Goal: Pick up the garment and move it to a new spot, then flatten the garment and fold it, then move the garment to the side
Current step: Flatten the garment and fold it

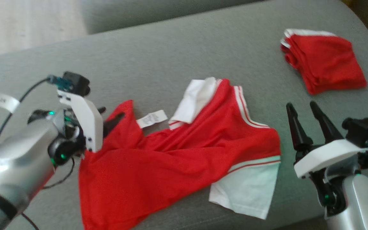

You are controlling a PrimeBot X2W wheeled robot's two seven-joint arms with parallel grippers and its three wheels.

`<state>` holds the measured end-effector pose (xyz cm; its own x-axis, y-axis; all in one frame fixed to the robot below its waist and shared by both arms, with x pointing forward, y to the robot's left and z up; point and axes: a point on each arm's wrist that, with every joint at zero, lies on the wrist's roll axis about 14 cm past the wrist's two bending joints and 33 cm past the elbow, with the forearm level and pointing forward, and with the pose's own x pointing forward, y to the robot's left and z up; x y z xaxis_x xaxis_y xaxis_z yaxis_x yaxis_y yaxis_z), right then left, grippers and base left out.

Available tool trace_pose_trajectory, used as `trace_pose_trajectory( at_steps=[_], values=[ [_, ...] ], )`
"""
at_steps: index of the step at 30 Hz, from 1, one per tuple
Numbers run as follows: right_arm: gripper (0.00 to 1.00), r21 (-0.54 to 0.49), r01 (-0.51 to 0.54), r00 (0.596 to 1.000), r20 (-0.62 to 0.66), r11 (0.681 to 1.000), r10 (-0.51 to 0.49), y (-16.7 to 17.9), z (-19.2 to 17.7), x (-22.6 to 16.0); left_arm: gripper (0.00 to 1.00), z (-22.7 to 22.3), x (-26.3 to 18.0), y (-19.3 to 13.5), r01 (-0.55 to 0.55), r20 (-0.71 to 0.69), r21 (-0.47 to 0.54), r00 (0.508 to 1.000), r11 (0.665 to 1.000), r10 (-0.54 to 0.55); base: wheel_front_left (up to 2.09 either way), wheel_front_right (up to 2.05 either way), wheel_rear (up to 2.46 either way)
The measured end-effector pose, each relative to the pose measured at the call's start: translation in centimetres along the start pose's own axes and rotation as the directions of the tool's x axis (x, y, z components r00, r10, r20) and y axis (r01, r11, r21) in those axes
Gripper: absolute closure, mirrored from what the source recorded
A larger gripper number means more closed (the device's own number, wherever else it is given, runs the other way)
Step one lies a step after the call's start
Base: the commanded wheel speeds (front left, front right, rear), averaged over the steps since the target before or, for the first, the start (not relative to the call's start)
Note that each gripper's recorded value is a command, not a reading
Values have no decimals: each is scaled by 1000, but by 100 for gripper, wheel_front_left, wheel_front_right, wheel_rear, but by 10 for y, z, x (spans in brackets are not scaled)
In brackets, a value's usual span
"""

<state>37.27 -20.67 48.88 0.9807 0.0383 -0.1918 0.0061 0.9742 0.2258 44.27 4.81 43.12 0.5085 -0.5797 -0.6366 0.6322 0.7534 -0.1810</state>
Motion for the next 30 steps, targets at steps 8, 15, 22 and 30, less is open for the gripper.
trace_pose_trajectory(
  at_steps=[8, 15, 22, 30],
  values=[
    [0, 12, 90, 996, -12, 996, -90, -29, -9, -2, 0, 5, 50, 1, 31, -68, -34, 997, 999, -33, 0, 0, 0],
    [0, 16, 135, 991, -14, 991, -135, -44, -12, -3, 30, -24, 70, -3, 49, -262, -28, 963, 998, -55, 0, 0, 0],
    [0, 18, 121, 993, -4, 992, -121, -41, -10, 1, 100, -10, 63, 9, 11, -215, 0, 976, 1000, -10, 0, 0, 0],
    [0, 7, 115, 993, -25, 993, -115, -41, -16, 16, 100, 105, 73, 46, -50, 158, -65, 986, 997, 59, 0, 0, 0]
  ],
)
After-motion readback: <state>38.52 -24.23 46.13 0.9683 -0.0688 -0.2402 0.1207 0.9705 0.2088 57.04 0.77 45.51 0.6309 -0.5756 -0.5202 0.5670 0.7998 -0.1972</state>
